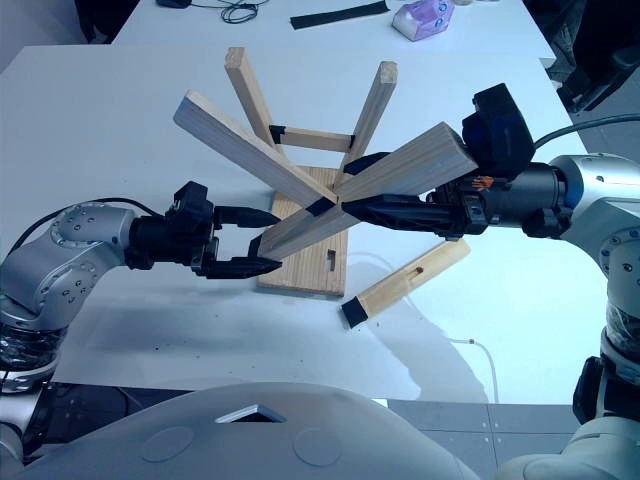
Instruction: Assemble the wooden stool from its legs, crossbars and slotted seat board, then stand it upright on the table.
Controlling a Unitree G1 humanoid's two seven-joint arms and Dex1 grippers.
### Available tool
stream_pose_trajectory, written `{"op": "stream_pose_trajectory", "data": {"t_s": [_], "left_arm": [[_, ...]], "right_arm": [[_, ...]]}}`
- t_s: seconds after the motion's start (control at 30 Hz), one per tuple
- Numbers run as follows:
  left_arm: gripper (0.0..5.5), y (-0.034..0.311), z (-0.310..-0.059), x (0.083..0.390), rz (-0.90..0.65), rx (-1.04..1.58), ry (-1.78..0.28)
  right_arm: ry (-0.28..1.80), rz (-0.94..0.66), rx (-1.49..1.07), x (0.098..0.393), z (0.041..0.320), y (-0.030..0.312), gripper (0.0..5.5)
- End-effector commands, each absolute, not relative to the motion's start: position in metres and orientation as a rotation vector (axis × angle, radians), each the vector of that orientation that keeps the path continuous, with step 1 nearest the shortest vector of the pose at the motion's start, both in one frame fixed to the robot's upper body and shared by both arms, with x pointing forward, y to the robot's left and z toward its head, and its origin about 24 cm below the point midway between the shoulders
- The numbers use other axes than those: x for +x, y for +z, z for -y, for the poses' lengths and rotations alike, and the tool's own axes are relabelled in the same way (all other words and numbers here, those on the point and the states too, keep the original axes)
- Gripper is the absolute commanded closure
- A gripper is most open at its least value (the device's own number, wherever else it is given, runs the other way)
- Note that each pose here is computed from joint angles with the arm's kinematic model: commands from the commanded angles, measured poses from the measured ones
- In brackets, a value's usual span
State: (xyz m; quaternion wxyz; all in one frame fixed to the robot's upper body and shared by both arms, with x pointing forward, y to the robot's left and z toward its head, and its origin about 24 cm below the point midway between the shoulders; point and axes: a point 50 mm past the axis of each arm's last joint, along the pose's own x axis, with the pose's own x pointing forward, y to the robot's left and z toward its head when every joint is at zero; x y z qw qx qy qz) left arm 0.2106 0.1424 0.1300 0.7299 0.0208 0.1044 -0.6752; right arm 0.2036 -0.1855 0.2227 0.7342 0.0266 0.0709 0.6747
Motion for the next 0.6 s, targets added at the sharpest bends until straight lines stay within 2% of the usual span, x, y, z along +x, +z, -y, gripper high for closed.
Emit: {"op": "stream_pose_trajectory", "data": {"t_s": [0.03, 0.3, 0.6], "left_arm": [[2.03, 0.115, -0.152, 0.206, -0.286, 0.141, -1.472], [2.03, 0.109, -0.153, 0.195, -0.278, 0.143, -1.493], [2.03, 0.108, -0.152, 0.194, -0.266, 0.144, -1.477]], "right_arm": [[1.473, -0.205, -0.128, 0.207, 0.192, 0.219, 3.46], [1.401, -0.337, -0.424, 0.221, 0.204, 0.183, 3.46], [1.42, -0.353, -0.446, 0.222, 0.207, 0.181, 3.46]]}}
